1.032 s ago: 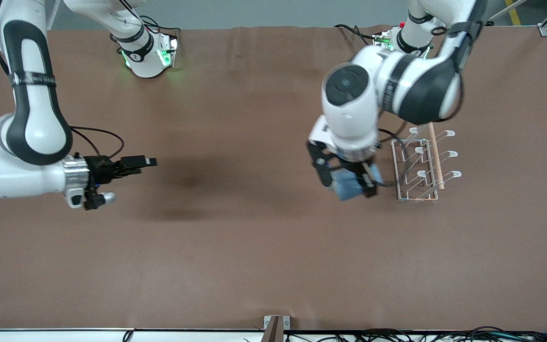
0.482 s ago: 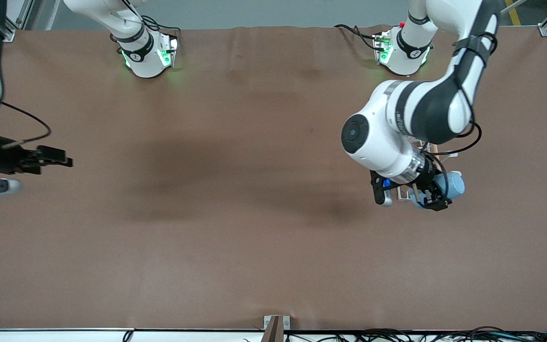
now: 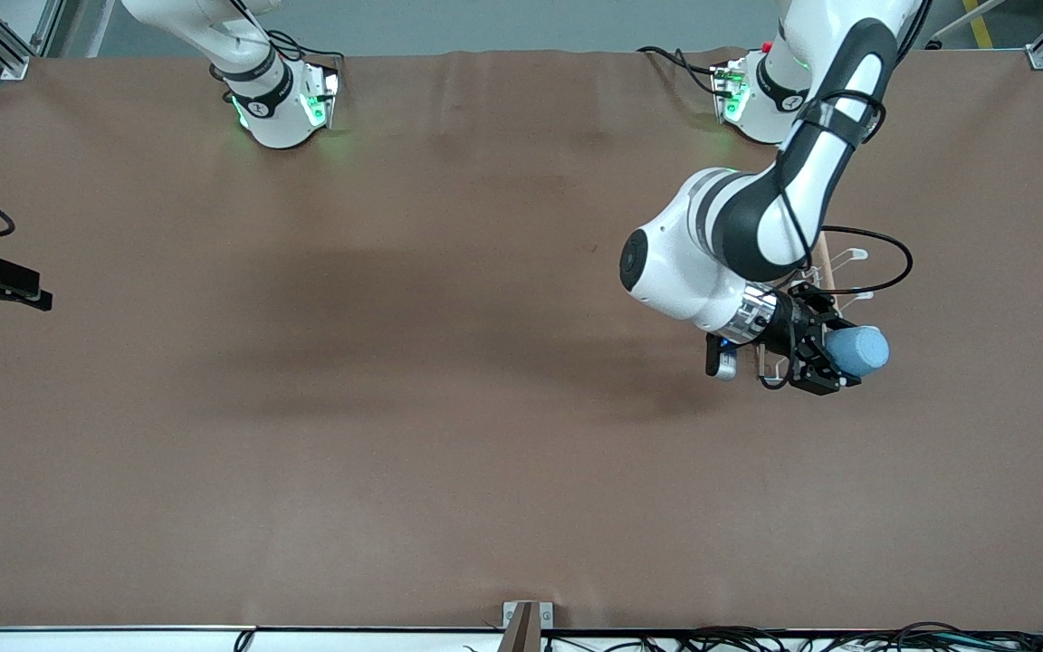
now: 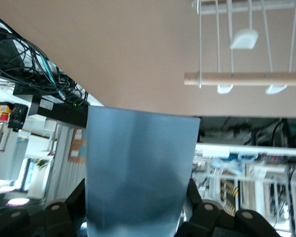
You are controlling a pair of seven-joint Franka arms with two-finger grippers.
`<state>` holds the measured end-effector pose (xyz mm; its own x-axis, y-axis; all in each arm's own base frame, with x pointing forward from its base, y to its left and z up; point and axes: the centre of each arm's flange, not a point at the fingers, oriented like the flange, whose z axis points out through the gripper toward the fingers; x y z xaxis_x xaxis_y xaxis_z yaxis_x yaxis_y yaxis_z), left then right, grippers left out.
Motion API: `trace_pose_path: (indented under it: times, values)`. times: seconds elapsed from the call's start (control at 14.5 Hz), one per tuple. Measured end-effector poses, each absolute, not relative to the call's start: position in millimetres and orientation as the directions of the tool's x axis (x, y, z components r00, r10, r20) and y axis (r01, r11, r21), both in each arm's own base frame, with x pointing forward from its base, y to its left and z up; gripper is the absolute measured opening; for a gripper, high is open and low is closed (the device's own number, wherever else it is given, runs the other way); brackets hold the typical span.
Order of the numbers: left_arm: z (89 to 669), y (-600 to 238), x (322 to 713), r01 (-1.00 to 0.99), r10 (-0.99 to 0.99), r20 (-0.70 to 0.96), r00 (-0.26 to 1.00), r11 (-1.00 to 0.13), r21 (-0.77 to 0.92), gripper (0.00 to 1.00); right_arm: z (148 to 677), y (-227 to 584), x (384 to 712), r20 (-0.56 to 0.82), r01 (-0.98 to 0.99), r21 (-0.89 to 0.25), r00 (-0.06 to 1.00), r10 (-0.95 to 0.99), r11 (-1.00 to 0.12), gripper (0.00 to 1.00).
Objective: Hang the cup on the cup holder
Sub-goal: 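Move the cup with the left gripper over the cup holder hooks, then lower the cup onto a holder hook and open the left gripper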
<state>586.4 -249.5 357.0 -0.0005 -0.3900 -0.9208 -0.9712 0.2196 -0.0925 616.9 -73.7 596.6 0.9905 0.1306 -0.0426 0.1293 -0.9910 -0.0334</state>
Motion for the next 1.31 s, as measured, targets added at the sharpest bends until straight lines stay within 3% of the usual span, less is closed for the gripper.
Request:
trace_pose_path:
  times: [0.62,0.96,1.31]
  values:
    - [311.1,-248.0,550.7,-0.968,-0.257,-0.965,-0.054,0.251,-0.013,0.78,613.3,-74.7,596.9,-0.034,0.061,-0.050,0.997,0.063,-0.997,1.00]
    - [272.2,-249.3,525.7,-0.971,-0.224,-0.973,0.061,0.213,-0.110,0.78,621.1,-52.7,586.1,-0.039,0.038,-0.035,0.998,0.039,-0.999,0.99]
    - [249.1,-258.1,514.1,-0.970,-0.195,-0.979,0.068,0.218,-0.110,0.78,626.6,-46.2,561.3,-0.018,-0.005,-0.012,1.000,-0.005,-1.000,0.99]
